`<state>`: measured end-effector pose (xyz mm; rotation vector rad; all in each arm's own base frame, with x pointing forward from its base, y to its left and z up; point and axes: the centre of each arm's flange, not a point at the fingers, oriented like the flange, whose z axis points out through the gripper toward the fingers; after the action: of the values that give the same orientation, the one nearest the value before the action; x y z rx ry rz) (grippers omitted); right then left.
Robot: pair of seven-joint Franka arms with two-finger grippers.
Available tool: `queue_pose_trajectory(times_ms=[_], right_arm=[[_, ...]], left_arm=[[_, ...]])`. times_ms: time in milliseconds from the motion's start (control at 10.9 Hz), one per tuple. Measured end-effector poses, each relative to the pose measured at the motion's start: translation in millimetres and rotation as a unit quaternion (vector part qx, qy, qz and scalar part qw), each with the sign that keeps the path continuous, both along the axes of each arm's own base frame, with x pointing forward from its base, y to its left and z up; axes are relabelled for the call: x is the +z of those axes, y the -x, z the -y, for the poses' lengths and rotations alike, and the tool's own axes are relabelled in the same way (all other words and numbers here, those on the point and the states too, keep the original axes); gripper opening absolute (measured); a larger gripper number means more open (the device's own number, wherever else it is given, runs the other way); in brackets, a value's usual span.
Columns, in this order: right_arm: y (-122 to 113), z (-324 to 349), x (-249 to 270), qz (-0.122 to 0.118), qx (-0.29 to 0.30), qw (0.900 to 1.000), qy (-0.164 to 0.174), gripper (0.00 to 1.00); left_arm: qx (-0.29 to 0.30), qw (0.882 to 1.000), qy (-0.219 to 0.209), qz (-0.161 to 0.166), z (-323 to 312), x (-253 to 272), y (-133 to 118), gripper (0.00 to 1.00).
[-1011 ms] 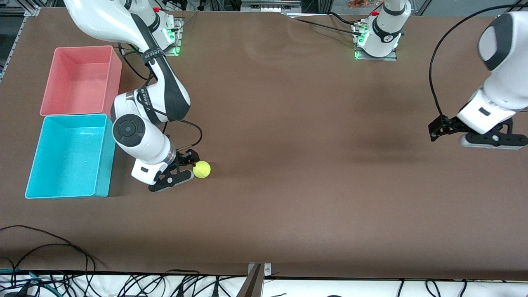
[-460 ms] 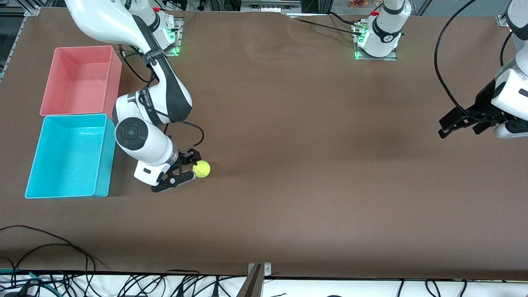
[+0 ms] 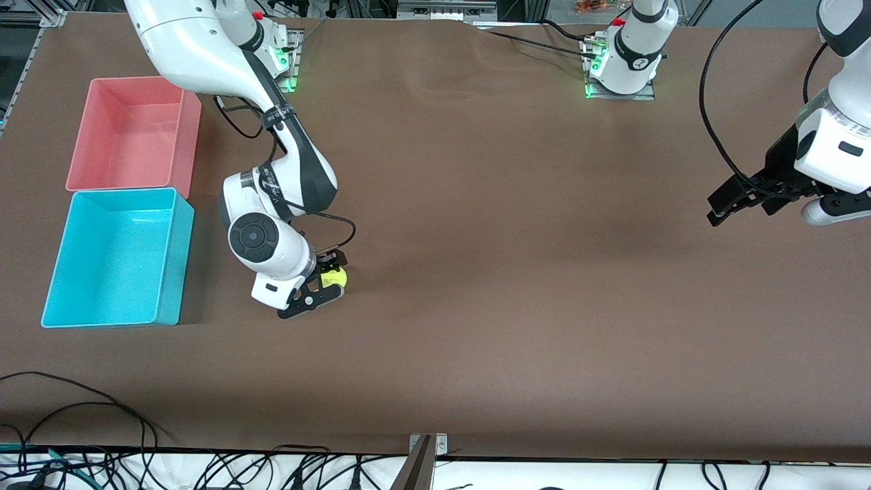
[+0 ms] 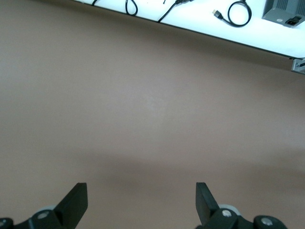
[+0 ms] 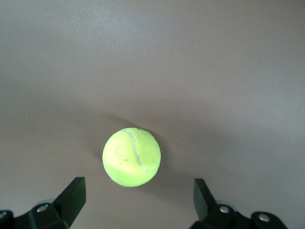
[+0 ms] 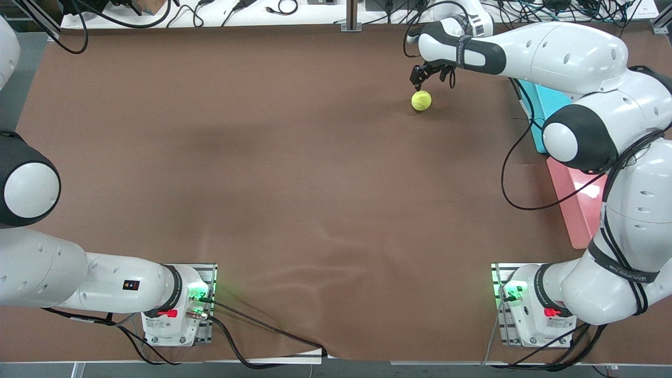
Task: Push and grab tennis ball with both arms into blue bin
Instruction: 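Close the right gripper on the tennis ball and lift it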
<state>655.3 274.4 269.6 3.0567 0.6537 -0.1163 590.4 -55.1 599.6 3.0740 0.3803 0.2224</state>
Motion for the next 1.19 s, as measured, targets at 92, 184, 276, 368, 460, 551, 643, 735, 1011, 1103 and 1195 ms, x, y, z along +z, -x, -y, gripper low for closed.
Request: queue_pose_trajectory(times_ms=[92,184,276,368,460,551,643,735,1011,1103,1195], right_arm=[[0,0,-7,-0.004,0.000,1.000,0.001,1.00],[0,-3,-11,0.000,-0.001,1.000,-0.005,1.00],[0,-10,-16,0.008,0.000,1.000,-0.014,1.00],[1,-16,-24,0.011,0.003,1.000,-0.018,1.00],[1,-19,-33,0.013,0.004,1.000,-0.019,1.00],[1,-19,-43,0.013,0.004,1.000,-0.019,1.00],[2,-18,-52,0.010,0.004,1.000,-0.018,1.00],[2,-18,-57,0.007,0.004,1.000,-0.016,1.00],[6,-16,-68,-0.003,0.004,1.000,-0.012,1.00],[8,-15,-73,-0.007,0.004,1.000,-0.010,1.00],[9,-14,-76,-0.010,0.003,1.000,-0.009,1.00]], left_arm=[[-0.011,1.000,-0.003,-0.009,-2,-2,2,1.00],[-0.036,0.999,-0.006,-0.014,-3,-3,3,1.00],[-0.052,0.998,-0.009,-0.021,-3,-4,4,1.00],[-0.060,0.998,-0.010,-0.032,-3,-6,6,1.00],[-0.066,0.997,-0.011,-0.042,-2,-7,9,1.00],[-0.075,0.996,-0.012,-0.048,2,-6,11,1.00],[-0.090,0.995,-0.013,-0.050,6,-5,12,1.00],[-0.113,0.992,-0.015,-0.051,6,-5,12,1.00],[-0.139,0.989,-0.018,-0.050,-5,-5,11,1.00],[-0.139,0.989,-0.018,-0.051,-5,-5,11,1.00],[-0.140,0.989,-0.018,-0.051,-4,-5,12,1.00]])
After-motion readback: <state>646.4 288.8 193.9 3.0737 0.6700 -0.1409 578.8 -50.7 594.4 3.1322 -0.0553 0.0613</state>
